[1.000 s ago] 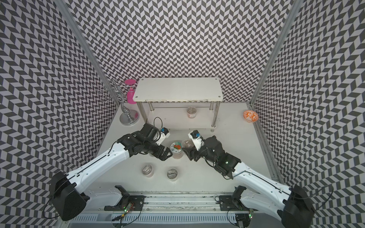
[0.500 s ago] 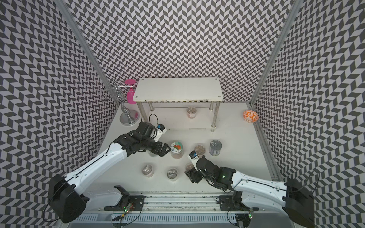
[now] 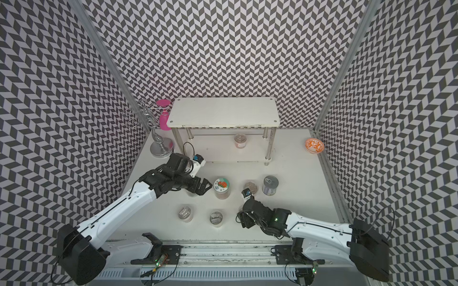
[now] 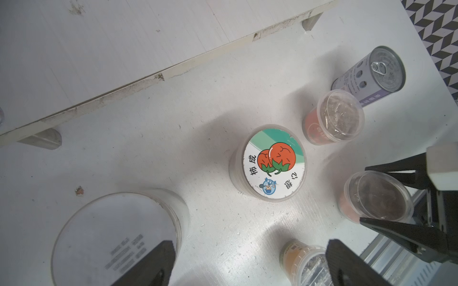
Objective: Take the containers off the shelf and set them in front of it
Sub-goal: Place the container at the center of the board.
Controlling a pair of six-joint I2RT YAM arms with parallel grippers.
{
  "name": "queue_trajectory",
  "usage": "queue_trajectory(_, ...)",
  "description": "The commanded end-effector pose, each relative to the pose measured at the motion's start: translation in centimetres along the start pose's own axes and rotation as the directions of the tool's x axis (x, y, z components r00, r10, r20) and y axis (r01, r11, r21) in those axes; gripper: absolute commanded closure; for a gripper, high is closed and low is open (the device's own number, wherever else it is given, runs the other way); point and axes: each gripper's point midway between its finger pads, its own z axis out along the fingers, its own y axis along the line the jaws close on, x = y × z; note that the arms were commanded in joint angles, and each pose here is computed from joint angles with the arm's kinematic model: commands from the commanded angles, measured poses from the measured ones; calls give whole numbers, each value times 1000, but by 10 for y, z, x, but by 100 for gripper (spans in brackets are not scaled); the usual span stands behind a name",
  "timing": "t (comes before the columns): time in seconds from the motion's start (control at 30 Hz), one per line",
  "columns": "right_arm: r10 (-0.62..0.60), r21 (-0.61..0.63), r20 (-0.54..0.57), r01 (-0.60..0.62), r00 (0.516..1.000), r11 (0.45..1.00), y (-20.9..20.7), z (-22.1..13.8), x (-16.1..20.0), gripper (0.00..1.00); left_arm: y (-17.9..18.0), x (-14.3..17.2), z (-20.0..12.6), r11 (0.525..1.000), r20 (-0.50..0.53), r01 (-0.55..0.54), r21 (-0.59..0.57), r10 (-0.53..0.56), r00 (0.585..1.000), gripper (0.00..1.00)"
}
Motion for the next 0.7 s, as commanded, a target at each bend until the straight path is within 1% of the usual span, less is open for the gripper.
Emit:
queue_trajectory(0.0,63,25,12,-63,998,998,-5,-3,0,28,-1,-6,1,1000,28,-20,21,19,999,0)
queue_trajectory(0.07,69,29,11,-69,998,997,-7,-5,1,27,-2,-8,2,999,28,-21,29,21,999,0)
queue_trajectory(0.17,65,31,13,-65,998,997,-7,-8,0,21,-2,-10,5,999,25,-22,32,22,999,0)
queue_trajectory(0.3,48,28,40,-49,998,998,-7,-17,-5,8,0,-14,4,1000,40,-22,23,21,999,0)
queue_trajectory(0.33,45,26,45,-46,998,999,-7,-19,-5,6,0,-14,5,1000,43,-20,21,19,999,0)
queue_trajectory(0.47,49,5,73,-49,996,999,-6,-27,-9,4,2,-13,7,1000,41,-8,20,8,999,0)
queue_trajectory(0.57,78,18,100,-80,992,997,-7,-34,-20,4,2,-16,6,1000,45,-7,19,6,999,0)
queue_trajectory(0.67,79,2,197,-81,977,997,0,-44,-48,4,7,-18,4,1000,47,-13,3,13,999,0)
